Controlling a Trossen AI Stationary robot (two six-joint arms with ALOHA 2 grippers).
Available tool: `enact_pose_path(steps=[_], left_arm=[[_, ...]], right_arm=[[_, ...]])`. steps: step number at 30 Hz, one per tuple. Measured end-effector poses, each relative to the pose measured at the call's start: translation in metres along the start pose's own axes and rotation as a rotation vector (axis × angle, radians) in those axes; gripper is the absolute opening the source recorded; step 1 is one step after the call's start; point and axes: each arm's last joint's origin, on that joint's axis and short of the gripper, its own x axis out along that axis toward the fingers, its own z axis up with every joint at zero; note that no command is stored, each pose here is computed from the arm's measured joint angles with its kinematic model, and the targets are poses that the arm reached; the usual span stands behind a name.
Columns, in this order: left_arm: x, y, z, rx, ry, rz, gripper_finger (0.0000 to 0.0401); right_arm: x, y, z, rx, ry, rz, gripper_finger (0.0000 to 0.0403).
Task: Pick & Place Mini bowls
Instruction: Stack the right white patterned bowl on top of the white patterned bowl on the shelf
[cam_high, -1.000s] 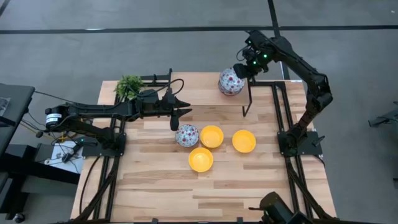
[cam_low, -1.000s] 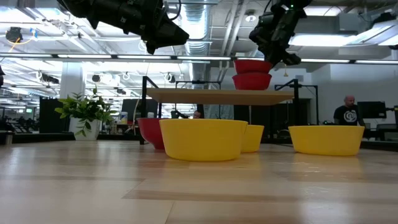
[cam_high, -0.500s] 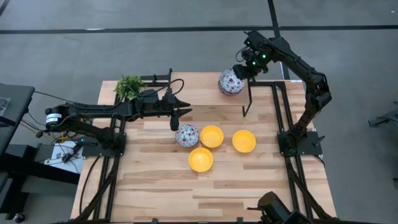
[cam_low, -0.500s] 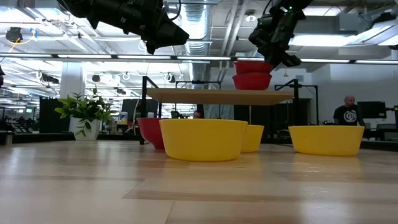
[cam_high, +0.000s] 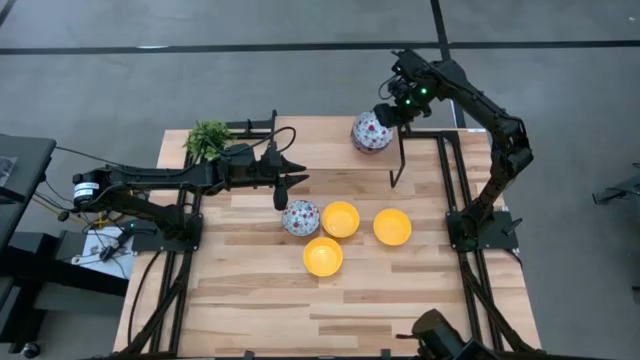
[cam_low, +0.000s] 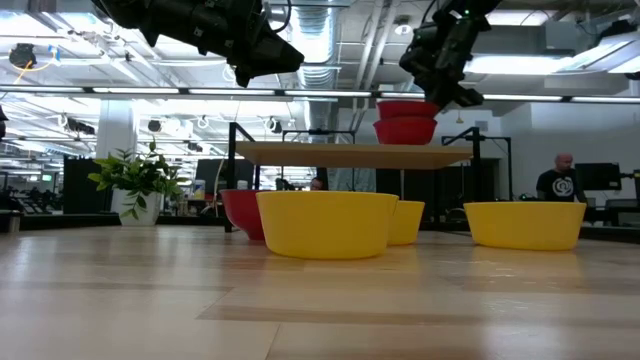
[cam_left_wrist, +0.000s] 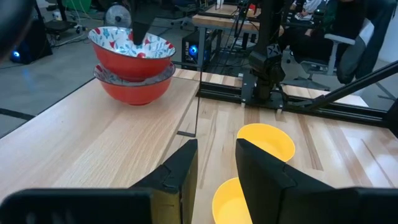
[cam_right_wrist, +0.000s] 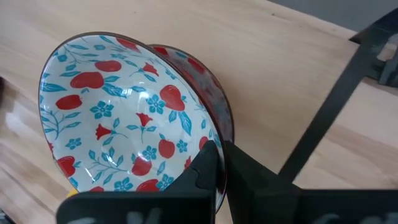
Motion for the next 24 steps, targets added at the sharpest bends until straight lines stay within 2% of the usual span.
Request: enact_pose_path(steps=[24], left_arm=[[0.0, 0.0, 0.0, 0.0, 0.0, 0.0, 0.0108]], right_arm=[[0.0017, 0.0049, -0.0002, -0.026, -0.01, -0.005, 0.0006]])
